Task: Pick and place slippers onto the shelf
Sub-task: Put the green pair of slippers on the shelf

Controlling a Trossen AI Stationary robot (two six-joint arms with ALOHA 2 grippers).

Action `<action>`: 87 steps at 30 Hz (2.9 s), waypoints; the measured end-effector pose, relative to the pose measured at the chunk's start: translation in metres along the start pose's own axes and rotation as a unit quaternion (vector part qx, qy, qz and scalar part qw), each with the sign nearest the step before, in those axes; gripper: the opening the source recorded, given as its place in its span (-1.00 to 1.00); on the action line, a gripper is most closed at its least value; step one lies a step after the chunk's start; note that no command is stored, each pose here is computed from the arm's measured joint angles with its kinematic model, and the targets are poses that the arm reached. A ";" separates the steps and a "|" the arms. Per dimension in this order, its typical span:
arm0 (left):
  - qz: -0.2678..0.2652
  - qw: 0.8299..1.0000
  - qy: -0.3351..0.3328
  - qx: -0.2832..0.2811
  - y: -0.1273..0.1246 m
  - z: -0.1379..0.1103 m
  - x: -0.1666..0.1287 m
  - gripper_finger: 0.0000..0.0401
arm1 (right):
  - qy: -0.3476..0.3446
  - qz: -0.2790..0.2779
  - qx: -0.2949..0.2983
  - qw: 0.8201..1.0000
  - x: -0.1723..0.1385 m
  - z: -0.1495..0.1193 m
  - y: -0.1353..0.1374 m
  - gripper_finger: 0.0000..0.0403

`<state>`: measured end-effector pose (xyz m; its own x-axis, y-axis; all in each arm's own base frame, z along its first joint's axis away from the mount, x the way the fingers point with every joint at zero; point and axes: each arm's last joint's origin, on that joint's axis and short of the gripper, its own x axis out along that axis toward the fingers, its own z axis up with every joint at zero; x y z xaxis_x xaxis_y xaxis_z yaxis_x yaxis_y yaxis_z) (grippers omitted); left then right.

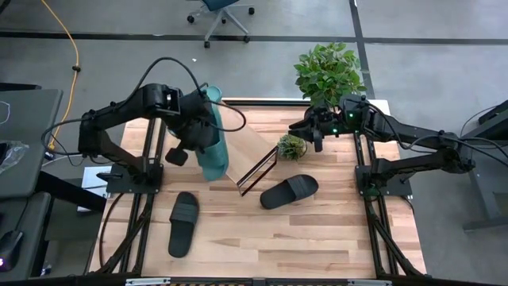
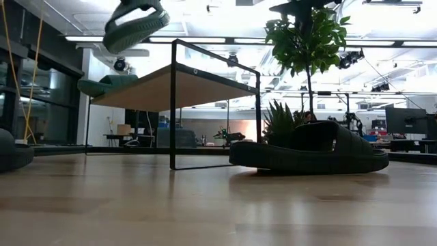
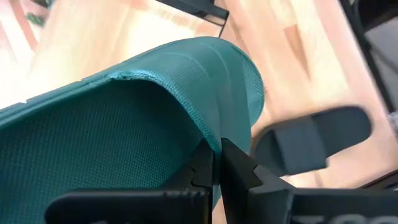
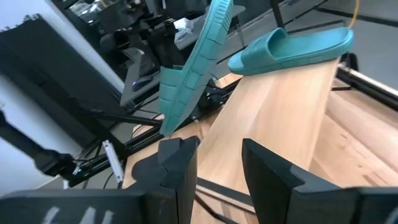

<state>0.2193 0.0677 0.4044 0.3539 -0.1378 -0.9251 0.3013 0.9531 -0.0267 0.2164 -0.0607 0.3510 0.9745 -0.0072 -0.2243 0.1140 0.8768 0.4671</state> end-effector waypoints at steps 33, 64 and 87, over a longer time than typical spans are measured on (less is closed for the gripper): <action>0.088 0.972 0.105 0.191 0.031 -0.017 -0.002 -1.00 | -0.018 -0.035 0.013 0.999 0.000 0.001 -0.002 -0.41; 0.043 0.981 0.088 0.170 0.006 -0.045 0.008 -1.00 | -0.030 -0.059 0.017 0.998 0.000 0.002 -0.003 -0.41; 0.064 0.958 0.180 0.212 0.013 -0.053 0.023 -1.00 | -0.036 -0.070 0.021 0.997 0.000 0.002 -0.004 -0.41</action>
<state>0.1844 0.0907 0.3632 0.1061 0.1469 -0.9834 0.6364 0.7499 0.1807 0.2161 -0.0654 0.3510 0.9595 -0.1641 -0.2290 0.2568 0.8437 0.4714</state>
